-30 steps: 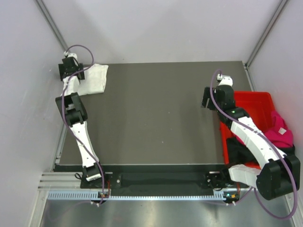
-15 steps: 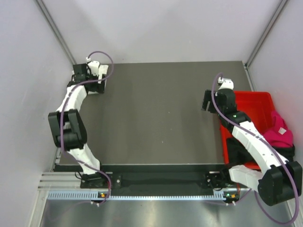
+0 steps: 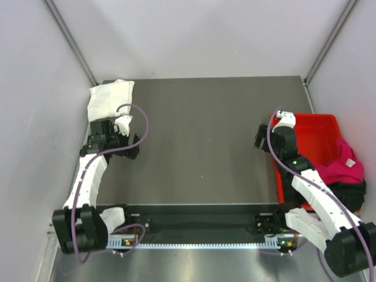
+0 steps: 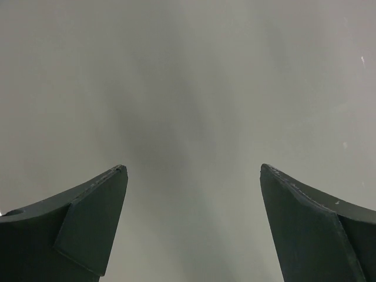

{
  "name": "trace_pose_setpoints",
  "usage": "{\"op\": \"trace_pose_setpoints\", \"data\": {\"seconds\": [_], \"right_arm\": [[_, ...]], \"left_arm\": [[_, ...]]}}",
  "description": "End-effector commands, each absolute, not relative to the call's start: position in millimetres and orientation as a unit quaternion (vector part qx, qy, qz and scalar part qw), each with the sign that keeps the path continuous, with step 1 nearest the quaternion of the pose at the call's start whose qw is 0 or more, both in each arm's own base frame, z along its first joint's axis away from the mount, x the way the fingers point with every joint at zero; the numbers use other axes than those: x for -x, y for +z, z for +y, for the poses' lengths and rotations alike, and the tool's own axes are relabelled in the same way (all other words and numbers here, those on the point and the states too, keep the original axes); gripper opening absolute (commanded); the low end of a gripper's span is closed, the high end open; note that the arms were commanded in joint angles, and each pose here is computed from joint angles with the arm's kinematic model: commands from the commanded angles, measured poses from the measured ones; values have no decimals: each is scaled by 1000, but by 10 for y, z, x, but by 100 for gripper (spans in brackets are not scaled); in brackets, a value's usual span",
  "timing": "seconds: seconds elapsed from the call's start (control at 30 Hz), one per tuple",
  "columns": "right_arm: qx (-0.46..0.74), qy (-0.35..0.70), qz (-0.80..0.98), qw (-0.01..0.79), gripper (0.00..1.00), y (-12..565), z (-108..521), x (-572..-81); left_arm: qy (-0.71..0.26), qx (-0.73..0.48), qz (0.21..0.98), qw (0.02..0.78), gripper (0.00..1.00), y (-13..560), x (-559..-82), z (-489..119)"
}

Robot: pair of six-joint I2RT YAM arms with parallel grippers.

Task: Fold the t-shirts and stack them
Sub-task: Neatly place the folded tshirt to the corner

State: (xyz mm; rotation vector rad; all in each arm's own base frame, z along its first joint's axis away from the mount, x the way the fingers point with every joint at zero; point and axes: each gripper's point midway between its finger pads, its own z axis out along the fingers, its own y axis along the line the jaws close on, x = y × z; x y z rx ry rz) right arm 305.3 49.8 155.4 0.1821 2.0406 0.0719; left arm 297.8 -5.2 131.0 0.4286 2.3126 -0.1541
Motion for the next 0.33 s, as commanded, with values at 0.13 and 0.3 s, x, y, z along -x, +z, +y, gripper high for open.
{"op": "trace_pose_setpoints", "data": {"seconds": [0.13, 0.3], "right_arm": [[-131, 34, 791, 597, 80, 1910, 330, -3052], [-135, 35, 791, 595, 80, 1884, 320, -3021]], "left_arm": [[-44, -154, 886, 434, 99, 1493, -2764, -62], [-40, -133, 892, 431, 99, 1507, -2764, -30]]}}
